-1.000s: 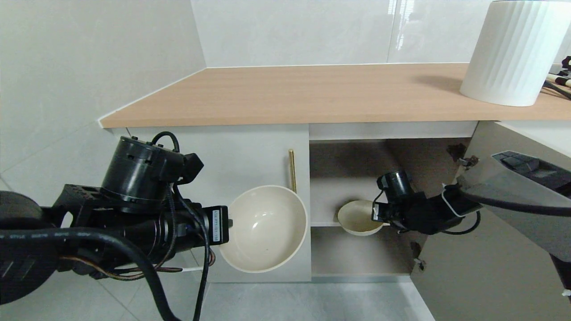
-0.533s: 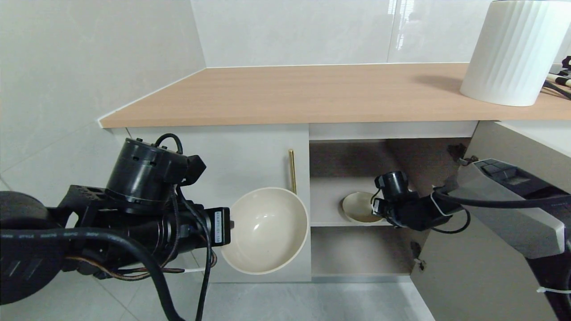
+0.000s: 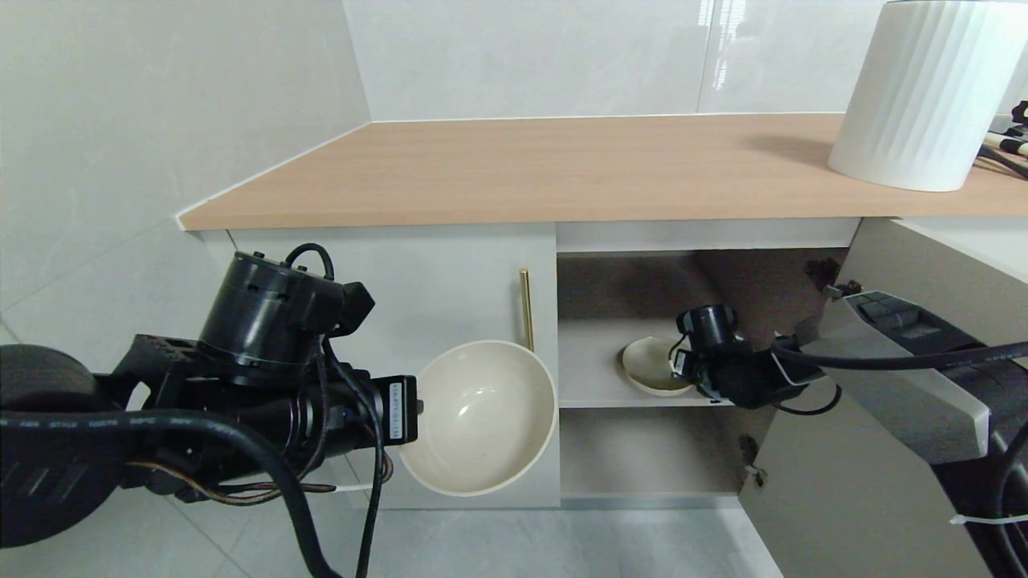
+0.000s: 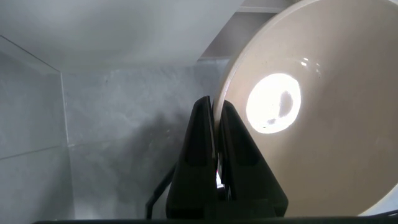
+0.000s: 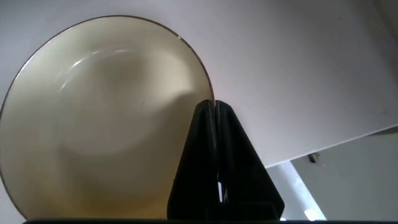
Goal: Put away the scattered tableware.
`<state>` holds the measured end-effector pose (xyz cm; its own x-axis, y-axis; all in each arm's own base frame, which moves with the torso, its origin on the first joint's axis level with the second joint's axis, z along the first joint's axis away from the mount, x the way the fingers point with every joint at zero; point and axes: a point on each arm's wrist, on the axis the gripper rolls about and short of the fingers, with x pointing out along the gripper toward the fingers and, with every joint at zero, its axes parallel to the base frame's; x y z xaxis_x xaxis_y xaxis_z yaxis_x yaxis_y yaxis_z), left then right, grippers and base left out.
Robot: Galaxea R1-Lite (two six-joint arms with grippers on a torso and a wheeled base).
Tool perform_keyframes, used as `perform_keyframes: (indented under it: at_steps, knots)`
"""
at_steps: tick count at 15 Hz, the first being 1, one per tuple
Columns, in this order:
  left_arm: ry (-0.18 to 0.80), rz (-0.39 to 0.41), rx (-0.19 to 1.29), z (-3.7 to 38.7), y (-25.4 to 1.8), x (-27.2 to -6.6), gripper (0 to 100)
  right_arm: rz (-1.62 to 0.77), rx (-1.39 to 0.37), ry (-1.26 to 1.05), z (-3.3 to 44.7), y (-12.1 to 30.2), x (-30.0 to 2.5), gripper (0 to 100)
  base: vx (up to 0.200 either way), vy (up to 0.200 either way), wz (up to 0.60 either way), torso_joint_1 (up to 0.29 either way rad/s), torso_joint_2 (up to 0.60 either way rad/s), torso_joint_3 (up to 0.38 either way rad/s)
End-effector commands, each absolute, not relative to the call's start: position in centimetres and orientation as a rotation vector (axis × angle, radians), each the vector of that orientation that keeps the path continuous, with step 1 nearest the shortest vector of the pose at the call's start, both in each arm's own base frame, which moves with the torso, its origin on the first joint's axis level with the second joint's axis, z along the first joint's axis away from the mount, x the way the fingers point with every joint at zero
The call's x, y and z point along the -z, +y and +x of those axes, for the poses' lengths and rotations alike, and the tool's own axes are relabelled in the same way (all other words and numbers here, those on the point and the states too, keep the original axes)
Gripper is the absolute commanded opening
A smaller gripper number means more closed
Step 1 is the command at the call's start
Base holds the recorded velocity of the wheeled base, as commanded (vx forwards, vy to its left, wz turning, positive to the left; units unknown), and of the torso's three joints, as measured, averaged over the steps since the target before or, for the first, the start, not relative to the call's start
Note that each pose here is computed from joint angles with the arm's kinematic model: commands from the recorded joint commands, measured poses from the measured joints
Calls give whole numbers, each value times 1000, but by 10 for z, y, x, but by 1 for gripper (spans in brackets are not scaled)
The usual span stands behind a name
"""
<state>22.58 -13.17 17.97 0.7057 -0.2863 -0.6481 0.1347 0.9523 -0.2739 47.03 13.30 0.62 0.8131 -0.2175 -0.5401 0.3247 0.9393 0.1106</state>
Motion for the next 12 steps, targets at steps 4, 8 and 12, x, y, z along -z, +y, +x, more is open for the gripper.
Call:
perform_keyframes:
  at_steps: [4,8,12]
  knots:
    - [754,-212,237,226,-132,-179,0,205,299,535,477,133,-4,0,0,0,0,0,0,0]
    - [752,-213,237,226,-132,-180,0,203,304,532,477,132,-5,100,0,0,0,0,0,0]
    - [745,-212,242,231,-136,-179,0,235,299,505,468,126,-34,100,0,0,0,0,0,0]
